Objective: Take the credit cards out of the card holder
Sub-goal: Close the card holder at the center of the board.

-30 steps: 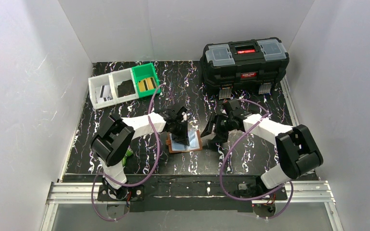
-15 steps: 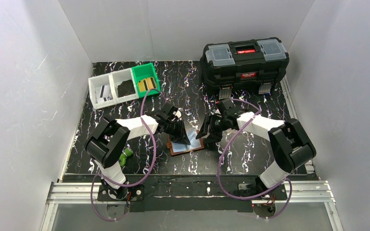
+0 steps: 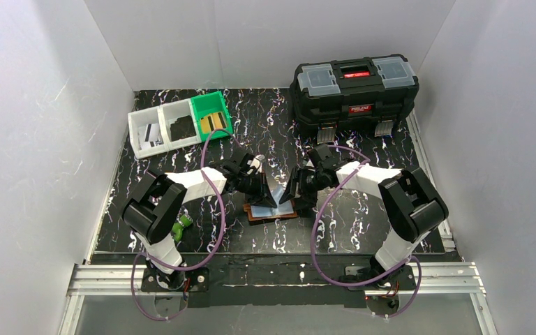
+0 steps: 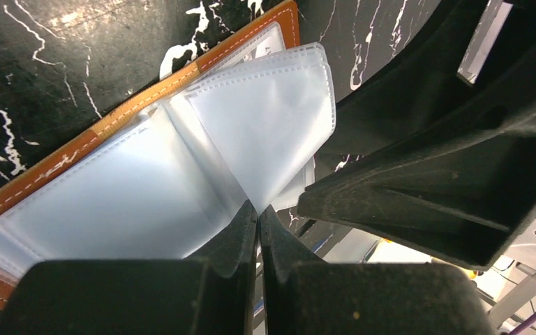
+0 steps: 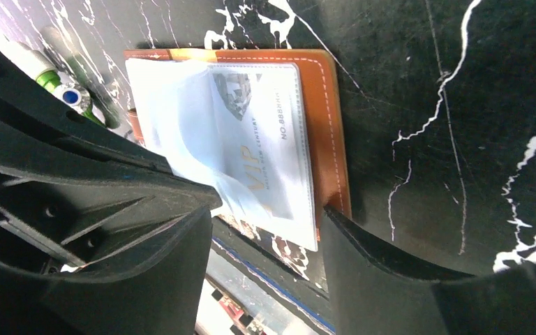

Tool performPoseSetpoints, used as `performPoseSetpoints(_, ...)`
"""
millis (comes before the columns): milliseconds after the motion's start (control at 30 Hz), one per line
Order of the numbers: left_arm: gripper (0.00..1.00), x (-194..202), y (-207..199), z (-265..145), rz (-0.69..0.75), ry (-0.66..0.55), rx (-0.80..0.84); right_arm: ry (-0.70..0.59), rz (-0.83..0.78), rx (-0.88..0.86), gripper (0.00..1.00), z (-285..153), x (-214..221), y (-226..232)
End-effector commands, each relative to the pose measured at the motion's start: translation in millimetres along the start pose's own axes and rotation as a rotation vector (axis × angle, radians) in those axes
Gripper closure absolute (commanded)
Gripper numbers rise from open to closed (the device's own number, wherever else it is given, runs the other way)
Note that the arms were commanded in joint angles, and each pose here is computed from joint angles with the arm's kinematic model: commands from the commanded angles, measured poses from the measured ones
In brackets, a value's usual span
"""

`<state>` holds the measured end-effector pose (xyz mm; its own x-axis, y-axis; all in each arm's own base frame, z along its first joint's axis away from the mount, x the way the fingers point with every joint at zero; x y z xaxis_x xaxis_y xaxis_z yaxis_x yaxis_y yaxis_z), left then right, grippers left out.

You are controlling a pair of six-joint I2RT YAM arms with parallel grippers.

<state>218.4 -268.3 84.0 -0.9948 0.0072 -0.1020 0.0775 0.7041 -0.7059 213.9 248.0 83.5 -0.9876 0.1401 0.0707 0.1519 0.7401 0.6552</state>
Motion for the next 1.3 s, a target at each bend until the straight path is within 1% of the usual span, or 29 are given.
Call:
performPoseSetpoints(0,1.0,4.5,-7.0,-5.9,0.006,0.018,0.054,-0.013,-0.02,-0.053,0.4,0.5,-5.4,14.7)
performPoseSetpoints(100,1.0,5.4,-7.0,-5.4,0.007,0.027,0.06,-0.008,-0.018,-0.067,0.43,1.7,-5.5,15.9)
performPoseSetpoints(233,1.0,6.5,-6.5,-4.2,0.011,0.04,0.066,-0.011,-0.022,-0.077,0.55,1.1,-6.2,18.1)
performPoseSetpoints(300,1.0,6.6,-6.4,-3.5,0.012,0.045,0.068,-0.011,-0.027,-0.082,0.63,1.0,-5.9,19.0)
performPoseSetpoints(367,1.0,6.0,-7.5,-3.7,0.017,0.046,0.072,-0.009,-0.027,-0.084,0.74,1.4,-5.6,19.7)
performPoseSetpoints(400,1.0,6.1,-7.6,-3.8,0.019,0.049,0.072,-0.007,-0.027,-0.083,0.82,1.9,-5.2,19.6)
performPoseSetpoints(533,1.0,5.7,-8.0,-4.1,0.023,0.055,0.068,-0.008,-0.03,-0.084,0.97,1.4,-4.1,20.3)
performPoseSetpoints(567,1.0,5.7,-7.6,-3.9,0.024,0.057,0.065,-0.01,-0.032,-0.084,0.98,0.9,-4.0,20.5)
performPoseSetpoints(767,1.0,5.4,-7.2,-5.5,0.027,0.062,0.046,-0.025,-0.046,-0.089,0.99,-3.4,-3.1,24.5)
performPoseSetpoints(800,0.99,4.9,-7.1,-6.1,0.028,0.061,0.038,-0.03,-0.049,-0.088,0.99,-4.0,-2.9,24.8)
performPoseSetpoints(833,0.94,4.5,-7.7,-7.5,0.029,0.059,0.031,-0.032,-0.052,-0.084,0.99,-4.4,-2.1,24.6)
performPoseSetpoints(933,0.73,2.9,-10.4,-14.6,0.044,0.047,0.004,-0.044,-0.055,-0.063,0.99,-5.4,-1.3,22.9)
performPoseSetpoints(1000,0.62,2.2,-12.2,-22.4,0.056,0.031,-0.027,-0.047,-0.056,-0.047,0.99,-5.5,-0.7,20.6)
performPoseSetpoints(1100,0.57,1.7,-11.6,-37.6,0.069,-0.003,-0.107,-0.045,-0.05,-0.034,0.99,-4.4,1.2,16.1)
performPoseSetpoints(1267,0.56,8.3,18.0,-69.8,0.032,-0.086,-0.386,-0.046,-0.047,-0.025,0.99,-4.4,3.7,13.2)
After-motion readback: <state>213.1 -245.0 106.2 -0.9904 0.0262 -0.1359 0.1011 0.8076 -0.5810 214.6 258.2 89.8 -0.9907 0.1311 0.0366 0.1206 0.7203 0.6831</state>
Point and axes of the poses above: each gripper's point midway between its finger pads, its own z axis out along the fingers, its own y axis along the line the jaws close on, x = y × z, the point moved 5 cm from there along -z, back along the fingers, and after that the axes turned 2 degrees about z, right-handed, at the moved point
